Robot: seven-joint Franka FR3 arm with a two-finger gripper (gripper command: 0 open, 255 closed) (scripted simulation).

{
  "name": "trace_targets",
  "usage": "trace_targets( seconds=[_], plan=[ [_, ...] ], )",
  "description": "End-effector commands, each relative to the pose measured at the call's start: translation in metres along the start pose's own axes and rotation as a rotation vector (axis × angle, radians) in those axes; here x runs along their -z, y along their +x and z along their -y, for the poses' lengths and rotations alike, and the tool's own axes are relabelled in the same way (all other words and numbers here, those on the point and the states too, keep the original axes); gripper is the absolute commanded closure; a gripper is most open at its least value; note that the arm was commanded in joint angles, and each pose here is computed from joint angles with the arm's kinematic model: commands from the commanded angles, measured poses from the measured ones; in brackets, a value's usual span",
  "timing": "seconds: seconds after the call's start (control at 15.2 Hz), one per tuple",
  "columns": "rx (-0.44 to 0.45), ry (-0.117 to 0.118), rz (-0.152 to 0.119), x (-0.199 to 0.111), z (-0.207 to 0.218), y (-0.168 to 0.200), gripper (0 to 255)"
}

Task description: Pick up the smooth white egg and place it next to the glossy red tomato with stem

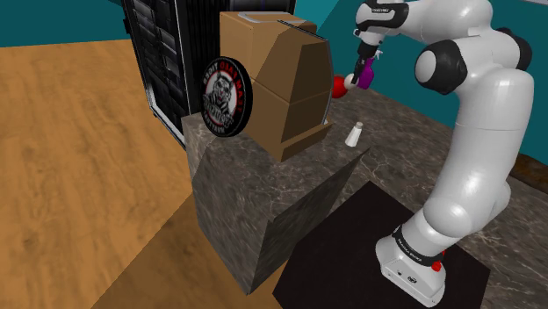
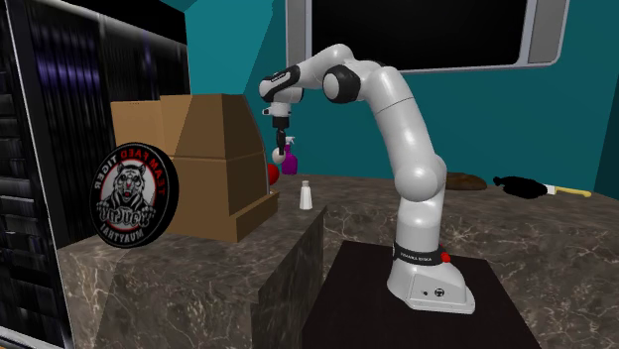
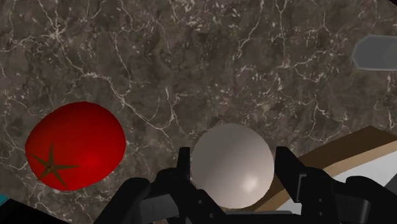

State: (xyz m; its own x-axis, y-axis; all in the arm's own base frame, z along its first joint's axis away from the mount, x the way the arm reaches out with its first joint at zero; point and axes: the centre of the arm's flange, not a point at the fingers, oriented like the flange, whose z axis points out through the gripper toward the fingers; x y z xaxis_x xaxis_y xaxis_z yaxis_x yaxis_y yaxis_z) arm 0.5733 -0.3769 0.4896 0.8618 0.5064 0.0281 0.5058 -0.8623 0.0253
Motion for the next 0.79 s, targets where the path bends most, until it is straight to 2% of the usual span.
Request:
trace_targets(
  seconds=[0.0,0.73],
  plan=[
    [0.0,-0.001,0.0,-0.01,0.001,0.001,255],
    [0.0,-0.001,0.0,-0.069,0.003,-0.001,255]
  ],
)
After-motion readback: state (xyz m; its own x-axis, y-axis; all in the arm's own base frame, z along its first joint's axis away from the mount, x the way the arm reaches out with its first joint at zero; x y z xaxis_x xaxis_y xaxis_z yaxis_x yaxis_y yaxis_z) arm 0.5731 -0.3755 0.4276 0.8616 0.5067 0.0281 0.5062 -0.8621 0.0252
